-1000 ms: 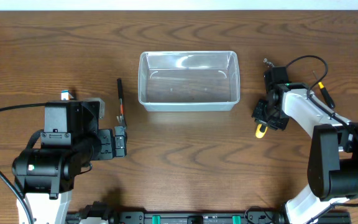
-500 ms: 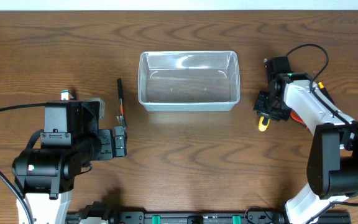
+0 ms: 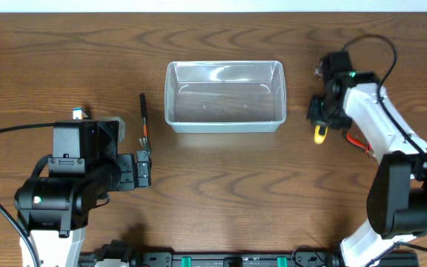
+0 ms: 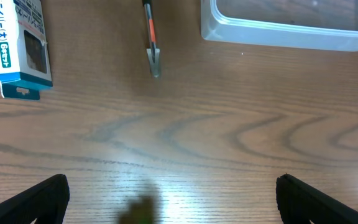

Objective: Pack container
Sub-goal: 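Lift the screwdriver and carry it over the clear container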

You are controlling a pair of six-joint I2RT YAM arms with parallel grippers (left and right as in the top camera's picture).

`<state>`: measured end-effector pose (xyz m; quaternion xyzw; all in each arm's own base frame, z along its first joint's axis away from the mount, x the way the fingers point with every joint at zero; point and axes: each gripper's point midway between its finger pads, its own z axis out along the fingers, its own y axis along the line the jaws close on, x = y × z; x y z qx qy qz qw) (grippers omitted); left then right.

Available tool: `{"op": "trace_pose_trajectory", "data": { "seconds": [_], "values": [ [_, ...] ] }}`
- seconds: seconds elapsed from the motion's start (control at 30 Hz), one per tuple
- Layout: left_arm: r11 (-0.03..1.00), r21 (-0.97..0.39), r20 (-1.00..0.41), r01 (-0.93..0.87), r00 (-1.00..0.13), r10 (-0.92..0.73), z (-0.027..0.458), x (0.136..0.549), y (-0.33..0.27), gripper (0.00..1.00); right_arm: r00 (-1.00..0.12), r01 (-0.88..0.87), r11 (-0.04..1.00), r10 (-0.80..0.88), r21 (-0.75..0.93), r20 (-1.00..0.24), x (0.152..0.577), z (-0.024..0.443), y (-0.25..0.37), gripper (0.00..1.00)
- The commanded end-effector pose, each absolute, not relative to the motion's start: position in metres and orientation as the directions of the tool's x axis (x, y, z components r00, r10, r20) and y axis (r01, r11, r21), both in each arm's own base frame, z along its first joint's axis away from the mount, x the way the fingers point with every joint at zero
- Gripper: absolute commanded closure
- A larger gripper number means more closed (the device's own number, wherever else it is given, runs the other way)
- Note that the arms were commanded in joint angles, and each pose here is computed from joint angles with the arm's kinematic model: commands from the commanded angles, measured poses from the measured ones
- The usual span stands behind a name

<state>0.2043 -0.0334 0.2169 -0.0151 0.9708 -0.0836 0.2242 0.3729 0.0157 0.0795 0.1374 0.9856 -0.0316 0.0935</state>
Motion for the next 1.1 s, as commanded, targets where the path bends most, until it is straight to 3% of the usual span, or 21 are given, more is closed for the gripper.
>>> {"op": "trace_pose_trajectory", "data": {
  "seconds": [0.0, 0.17, 0.3, 0.43, 0.7, 1.07],
  "values": [
    [0.986, -0.164, -0.448, 0.026, -0.893, -0.051, 0.222, 0.205, -0.034, 0.02, -0.926, 0.116, 0.992, 0.092, -0.044, -0.366, 0.401, 0.153, 0.027, 0.99],
    [0.986, -0.164, -0.448, 0.026, -0.893, -0.051, 0.222, 0.205, -0.034, 0.02, -0.861, -0.257, 0.963, -0.264, -0.076, -0.435, 0.410, 0.212, 0.072, 0.99],
    [0.986, -0.164, -0.448, 0.026, -0.893, -0.051, 0.222, 0.205, -0.034, 0.02, -0.685, -0.554, 0.822, -0.540, -0.131, -0.489, 0.407, 0.244, 0.124, 0.99],
    [0.992, -0.123, -0.451, 0.004, -0.891, -0.053, 0.221, 0.206, -0.026, 0.02, -0.488, -0.730, 0.645, -0.723, -0.226, -0.489, 0.401, 0.252, 0.161, 0.99],
    [0.985, -0.100, -0.486, -0.140, -0.857, -0.171, 0.225, 0.216, -0.010, 0.02, -0.263, -0.855, 0.447, -0.812, -0.264, -0.522, 0.410, 0.242, 0.206, 0.99],
    [0.984, -0.108, -0.516, -0.139, -0.839, -0.175, 0.230, 0.223, -0.010, 0.02, -0.275, -0.933, 0.347, -0.863, -0.100, -0.424, 0.419, 0.145, 0.225, 0.99]
  ]
}}
